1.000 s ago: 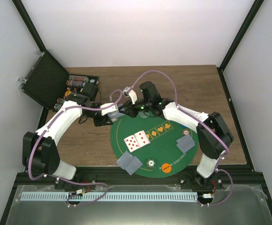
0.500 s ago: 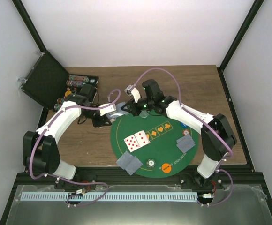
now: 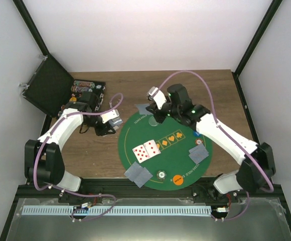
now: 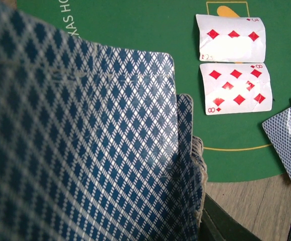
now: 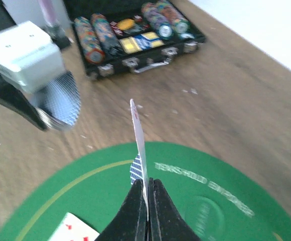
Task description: Distribute texas hold em gaming equipment
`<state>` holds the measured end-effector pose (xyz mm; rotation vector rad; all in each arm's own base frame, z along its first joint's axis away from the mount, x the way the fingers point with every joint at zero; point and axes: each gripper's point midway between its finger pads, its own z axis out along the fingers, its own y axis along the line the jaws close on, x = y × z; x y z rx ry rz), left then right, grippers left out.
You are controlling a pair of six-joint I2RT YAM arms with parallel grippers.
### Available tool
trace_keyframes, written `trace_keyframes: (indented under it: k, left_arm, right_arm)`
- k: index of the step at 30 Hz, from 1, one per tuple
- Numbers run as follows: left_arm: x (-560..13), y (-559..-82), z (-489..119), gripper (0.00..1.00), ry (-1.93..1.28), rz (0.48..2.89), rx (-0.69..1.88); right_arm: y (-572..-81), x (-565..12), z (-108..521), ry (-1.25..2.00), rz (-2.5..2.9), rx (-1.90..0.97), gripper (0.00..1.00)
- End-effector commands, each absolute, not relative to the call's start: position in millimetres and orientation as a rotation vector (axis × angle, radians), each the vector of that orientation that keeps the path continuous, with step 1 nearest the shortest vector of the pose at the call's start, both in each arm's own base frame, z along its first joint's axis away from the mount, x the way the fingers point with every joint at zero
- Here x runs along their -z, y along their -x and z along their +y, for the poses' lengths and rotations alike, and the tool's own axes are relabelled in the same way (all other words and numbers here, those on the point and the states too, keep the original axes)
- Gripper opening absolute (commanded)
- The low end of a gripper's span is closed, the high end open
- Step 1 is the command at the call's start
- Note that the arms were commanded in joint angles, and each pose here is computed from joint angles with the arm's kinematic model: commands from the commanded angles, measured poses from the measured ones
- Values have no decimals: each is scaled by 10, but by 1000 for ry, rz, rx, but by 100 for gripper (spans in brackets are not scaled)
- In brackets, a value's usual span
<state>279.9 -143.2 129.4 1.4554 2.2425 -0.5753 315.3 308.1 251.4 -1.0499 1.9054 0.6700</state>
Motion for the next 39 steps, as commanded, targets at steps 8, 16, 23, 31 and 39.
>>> trace_keyframes:
  k: [8, 16, 23, 31, 39]
  left_arm:
    - [-1330, -2792, -1474, 34, -1432, 2211, 618]
    - [-1320, -2783, -1462, 34, -1437, 2216, 613]
    - [-1323, -2785, -1469, 34, -1436, 2216, 619]
    - [-1319, -2775, -1462, 34, -1442, 2214, 615]
    - [-1326, -2781, -1462, 33, -1444, 2211, 612]
  right_arm:
    - [-3280, -1583, 2224, 1372, 1797, 197, 1]
    - [-2789, -658, 2317, 1748, 1729, 215, 1]
    - [-2516, -267, 2234, 1890, 1778, 192, 1]
    - [-2424, -145, 2185, 1973, 1746, 189, 1]
    - [-2324, -165, 2187, 2057, 1629, 174, 1]
